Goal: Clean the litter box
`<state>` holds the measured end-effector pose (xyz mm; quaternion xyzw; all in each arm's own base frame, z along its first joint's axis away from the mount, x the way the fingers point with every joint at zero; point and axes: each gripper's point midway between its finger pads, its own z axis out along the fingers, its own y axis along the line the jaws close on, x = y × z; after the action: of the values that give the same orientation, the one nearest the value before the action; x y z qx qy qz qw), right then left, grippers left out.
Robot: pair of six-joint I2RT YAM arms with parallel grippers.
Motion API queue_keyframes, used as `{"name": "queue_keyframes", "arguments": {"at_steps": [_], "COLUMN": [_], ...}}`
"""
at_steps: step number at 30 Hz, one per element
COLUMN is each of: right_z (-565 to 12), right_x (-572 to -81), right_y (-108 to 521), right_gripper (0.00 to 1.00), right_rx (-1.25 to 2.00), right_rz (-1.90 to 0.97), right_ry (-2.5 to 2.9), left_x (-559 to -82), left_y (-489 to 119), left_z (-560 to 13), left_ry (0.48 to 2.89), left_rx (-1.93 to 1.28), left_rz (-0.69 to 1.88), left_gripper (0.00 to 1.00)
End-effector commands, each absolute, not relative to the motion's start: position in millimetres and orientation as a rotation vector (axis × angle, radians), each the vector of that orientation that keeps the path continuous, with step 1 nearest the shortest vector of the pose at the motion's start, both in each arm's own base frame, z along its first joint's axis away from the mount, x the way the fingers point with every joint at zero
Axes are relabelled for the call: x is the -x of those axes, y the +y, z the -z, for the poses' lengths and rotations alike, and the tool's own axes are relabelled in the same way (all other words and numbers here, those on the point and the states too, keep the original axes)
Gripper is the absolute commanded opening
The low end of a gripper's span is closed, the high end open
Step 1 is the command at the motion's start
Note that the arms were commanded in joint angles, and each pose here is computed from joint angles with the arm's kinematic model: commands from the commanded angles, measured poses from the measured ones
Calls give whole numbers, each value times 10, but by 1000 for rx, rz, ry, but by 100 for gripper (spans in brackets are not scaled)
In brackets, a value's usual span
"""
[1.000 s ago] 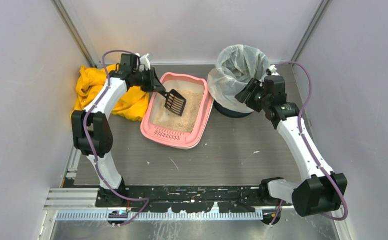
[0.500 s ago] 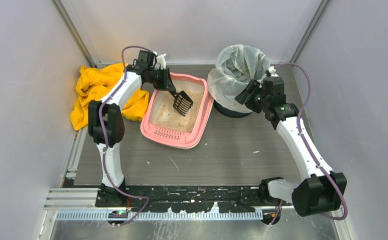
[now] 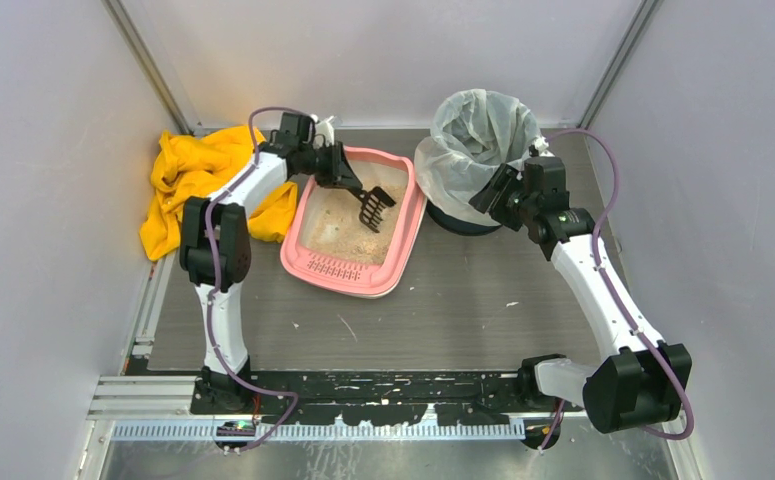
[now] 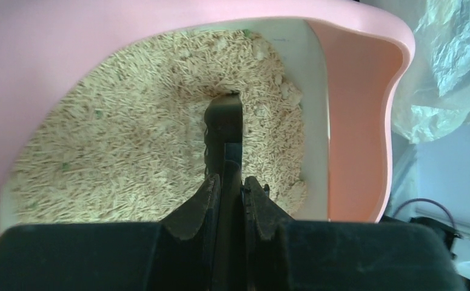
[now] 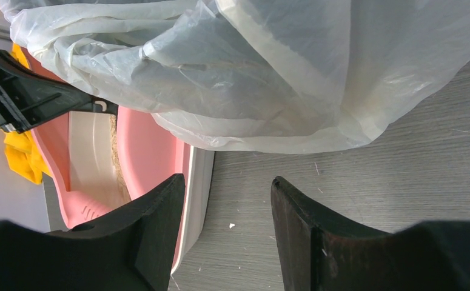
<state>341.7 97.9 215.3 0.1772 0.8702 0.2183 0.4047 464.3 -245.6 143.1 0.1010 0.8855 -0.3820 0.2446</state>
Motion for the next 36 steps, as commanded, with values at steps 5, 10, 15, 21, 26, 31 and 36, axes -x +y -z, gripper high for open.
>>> {"name": "queue_keyframes", "arguments": {"at_steps": [5,10,15,21,26,31,36], "right_z": [-2278,-2296,-2278,-2278,-2254,-2265,-2287], "right_x": [-3436,-3438,-3447,-3472,-3499,-3471,-3417], "right_y": [961,953,950,958,985,976,935], "right_gripper": [60,60,60,60,60,59,60], "right_rx": [-428,-429,-438,-445,-458,-462,-464], "right_rz": [-541,-538,-538,-545,-566,-564,-543], "right_ry": [2144,2138,2138,2132,2126,2118,2112], "left_x": [-4362,-4397,-4489,-4452,-4416,-4375,-4349], "left_y": [-2789,-2616,-2404,-2283,-2312,-2498,-2426], "left_z": [-1395,-1384,-1568,-1822,-1875,-1908,-1926], "left_ry": [2387,2406,2348,2324,2326,2330,2353], "left_rx": [-240,-192,-139,-168,-213,-253,-274], "left_rz": [1385,1388,1415,1336,1316,1354,1287], "left_gripper": [0,0,0,0,0,0,0]}}
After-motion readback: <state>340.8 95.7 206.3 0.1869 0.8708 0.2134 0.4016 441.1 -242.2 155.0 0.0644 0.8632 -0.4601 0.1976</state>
